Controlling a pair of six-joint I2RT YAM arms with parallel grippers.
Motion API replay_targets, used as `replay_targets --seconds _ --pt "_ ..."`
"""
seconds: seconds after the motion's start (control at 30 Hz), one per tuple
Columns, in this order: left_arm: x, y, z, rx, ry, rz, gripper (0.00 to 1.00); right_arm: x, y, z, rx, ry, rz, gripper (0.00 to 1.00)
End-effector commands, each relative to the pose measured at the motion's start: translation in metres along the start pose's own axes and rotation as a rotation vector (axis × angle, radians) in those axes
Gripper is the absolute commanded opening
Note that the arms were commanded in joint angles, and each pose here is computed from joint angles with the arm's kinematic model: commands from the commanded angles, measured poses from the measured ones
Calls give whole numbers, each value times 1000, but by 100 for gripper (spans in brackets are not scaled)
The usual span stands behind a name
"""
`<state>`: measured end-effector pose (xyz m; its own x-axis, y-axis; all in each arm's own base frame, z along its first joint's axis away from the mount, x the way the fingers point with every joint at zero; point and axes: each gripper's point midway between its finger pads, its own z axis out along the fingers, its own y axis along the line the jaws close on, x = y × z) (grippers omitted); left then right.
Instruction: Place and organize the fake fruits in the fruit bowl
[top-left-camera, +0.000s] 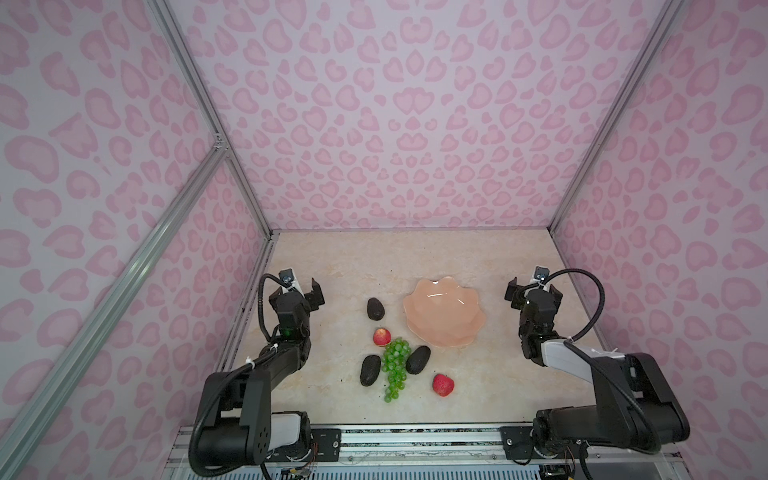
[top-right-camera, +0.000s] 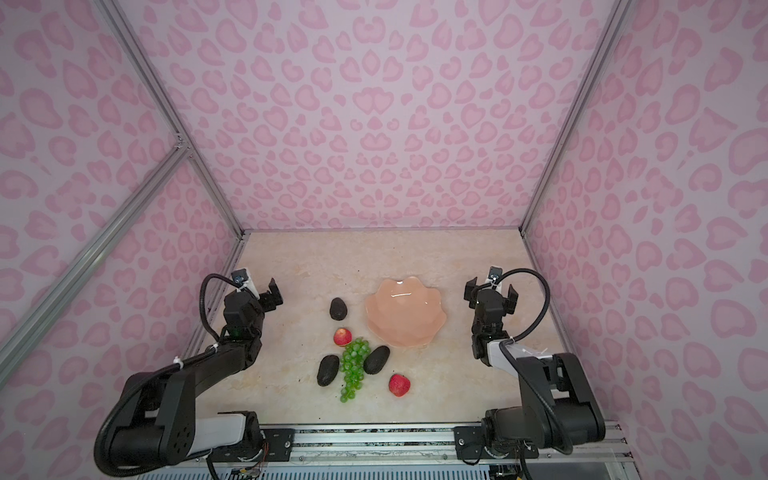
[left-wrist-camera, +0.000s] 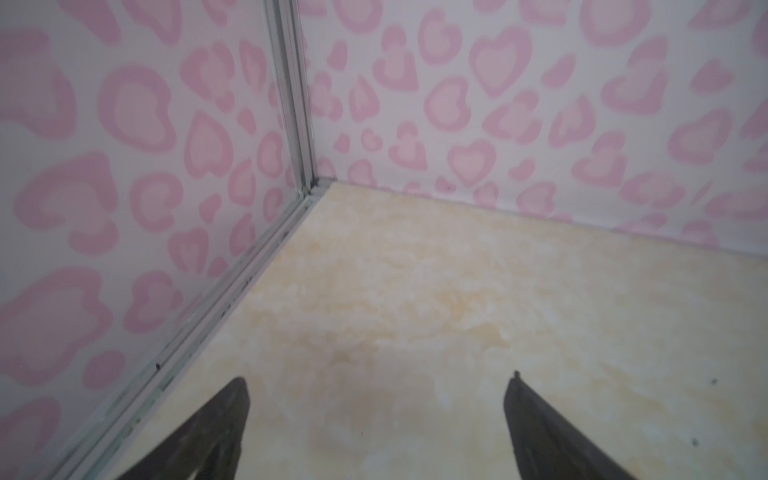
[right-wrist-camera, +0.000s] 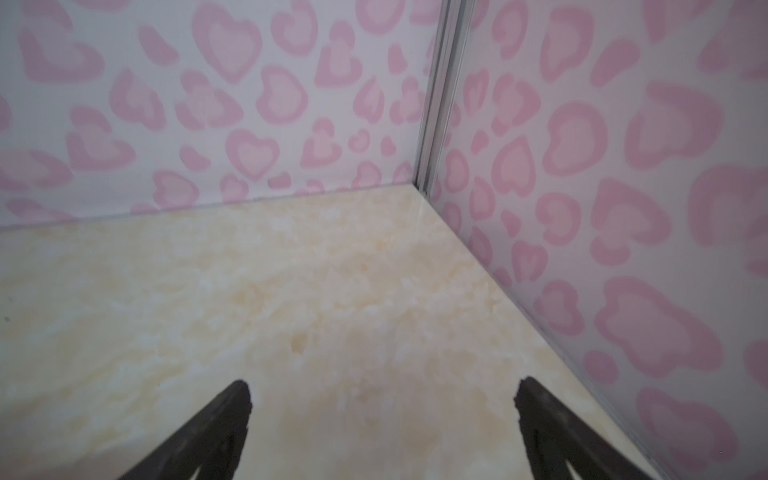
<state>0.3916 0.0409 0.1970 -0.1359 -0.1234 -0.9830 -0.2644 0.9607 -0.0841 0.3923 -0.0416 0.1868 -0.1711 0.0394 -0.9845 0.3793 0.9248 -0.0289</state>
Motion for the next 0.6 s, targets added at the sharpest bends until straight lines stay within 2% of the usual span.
replay_targets --seconds 0.0,0.03,0.07,0.17,0.23,0.43,0.57 --pt "-21 -10 -10 44 75 -100 97 -24 3 -11 -22 131 138 100" --pt "-32 -15 -14 64 86 -135 97 -35 3 -16 -22 159 251 100" --pt "-40 -17 -19 72 103 -175 97 -40 11 -22 -86 211 288 100" --pt "-44 -25 -37 126 158 -251 96 -35 45 -50 -327 312 283 98" --pt "-41 -26 -53 154 166 -295 95 -13 56 -79 -382 404 277 91" --pt "-36 -15 -88 157 138 -339 96 68 69 -183 -424 717 46 87" --pt "-40 -13 -97 157 136 -331 96 105 67 -234 -463 826 -9 85"
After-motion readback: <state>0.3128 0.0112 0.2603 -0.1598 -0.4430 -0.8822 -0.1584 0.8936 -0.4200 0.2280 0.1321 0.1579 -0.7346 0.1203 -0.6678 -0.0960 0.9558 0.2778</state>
